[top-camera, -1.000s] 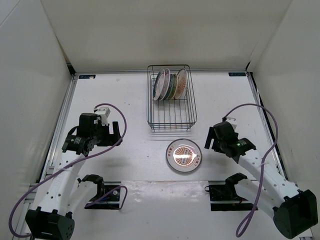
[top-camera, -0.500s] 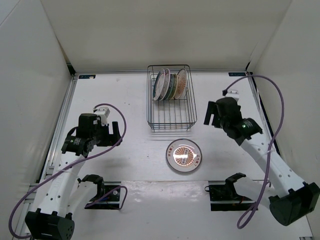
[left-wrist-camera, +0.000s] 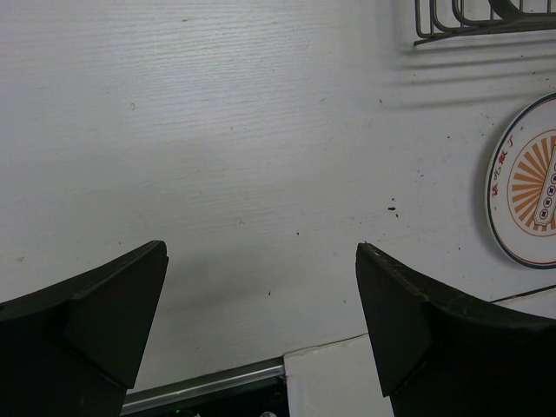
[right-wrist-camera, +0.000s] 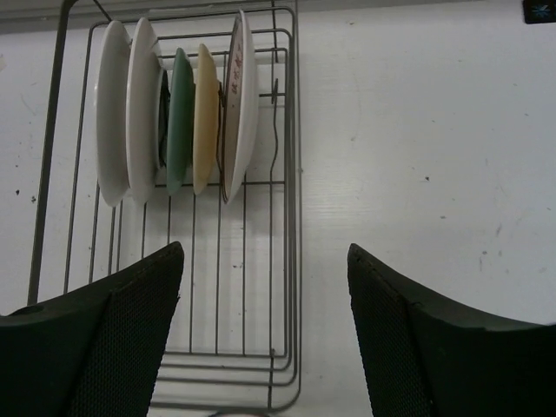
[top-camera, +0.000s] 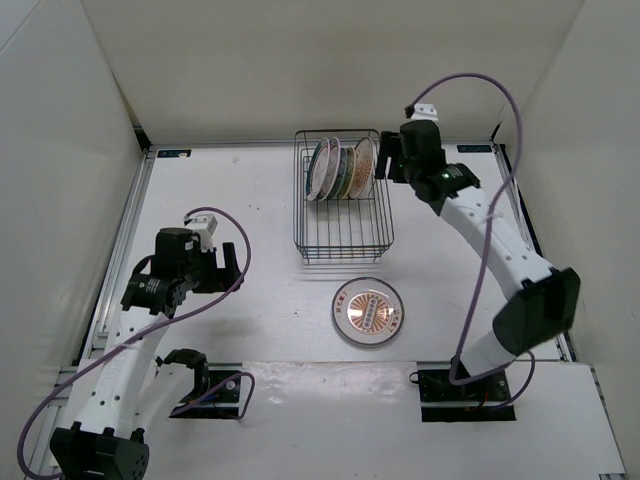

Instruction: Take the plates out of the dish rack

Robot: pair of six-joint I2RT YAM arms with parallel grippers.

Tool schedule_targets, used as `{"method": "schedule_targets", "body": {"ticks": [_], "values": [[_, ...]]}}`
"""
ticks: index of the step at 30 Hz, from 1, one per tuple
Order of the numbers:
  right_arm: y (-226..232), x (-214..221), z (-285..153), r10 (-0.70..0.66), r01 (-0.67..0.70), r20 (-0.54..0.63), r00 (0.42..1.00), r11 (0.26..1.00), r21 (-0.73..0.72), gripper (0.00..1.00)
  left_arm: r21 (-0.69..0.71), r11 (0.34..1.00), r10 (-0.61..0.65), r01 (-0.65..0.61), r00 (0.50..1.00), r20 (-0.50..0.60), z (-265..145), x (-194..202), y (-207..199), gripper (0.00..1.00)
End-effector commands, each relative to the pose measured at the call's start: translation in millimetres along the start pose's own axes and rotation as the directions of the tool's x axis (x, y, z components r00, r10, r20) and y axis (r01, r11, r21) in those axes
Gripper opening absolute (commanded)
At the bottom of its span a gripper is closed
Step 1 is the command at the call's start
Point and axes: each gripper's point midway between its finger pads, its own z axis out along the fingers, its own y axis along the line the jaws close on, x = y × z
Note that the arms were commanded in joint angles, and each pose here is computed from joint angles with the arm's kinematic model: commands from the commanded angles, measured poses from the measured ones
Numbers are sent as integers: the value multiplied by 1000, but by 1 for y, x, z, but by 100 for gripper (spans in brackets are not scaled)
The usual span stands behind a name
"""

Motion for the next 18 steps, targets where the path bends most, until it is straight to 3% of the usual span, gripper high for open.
{"method": "schedule_targets", "body": {"ticks": [1, 5, 6, 7, 9, 18], "values": [[20, -21, 32, -18, 20, 39, 999, 999, -46, 78, 8, 1000, 1, -1, 999, 38, -6, -7, -2, 100], [35, -6, 85, -62, 61, -21, 998, 997, -40, 77, 12, 1000, 0, 0, 1000, 23, -5, -6, -4, 100], [40, -24, 87, -53, 54, 15, 998, 998, -40, 77, 18, 1000, 2, -3, 1000, 28, -6, -8, -5, 100], [35, -1, 111, -74, 73, -43, 996, 997, -9, 77, 18, 1000, 1, -1, 1000, 18, -5, -6, -5, 100], [36, -17, 118, -65, 65, -11, 998, 998, 23, 77, 19, 1000, 4, -4, 1000, 18, -5, -7, -5, 100], [29, -7, 157, -61, 59, 18, 998, 993, 99, 71, 18, 1000, 11, -11, 1000, 1, -3, -5, -5, 100]]}}
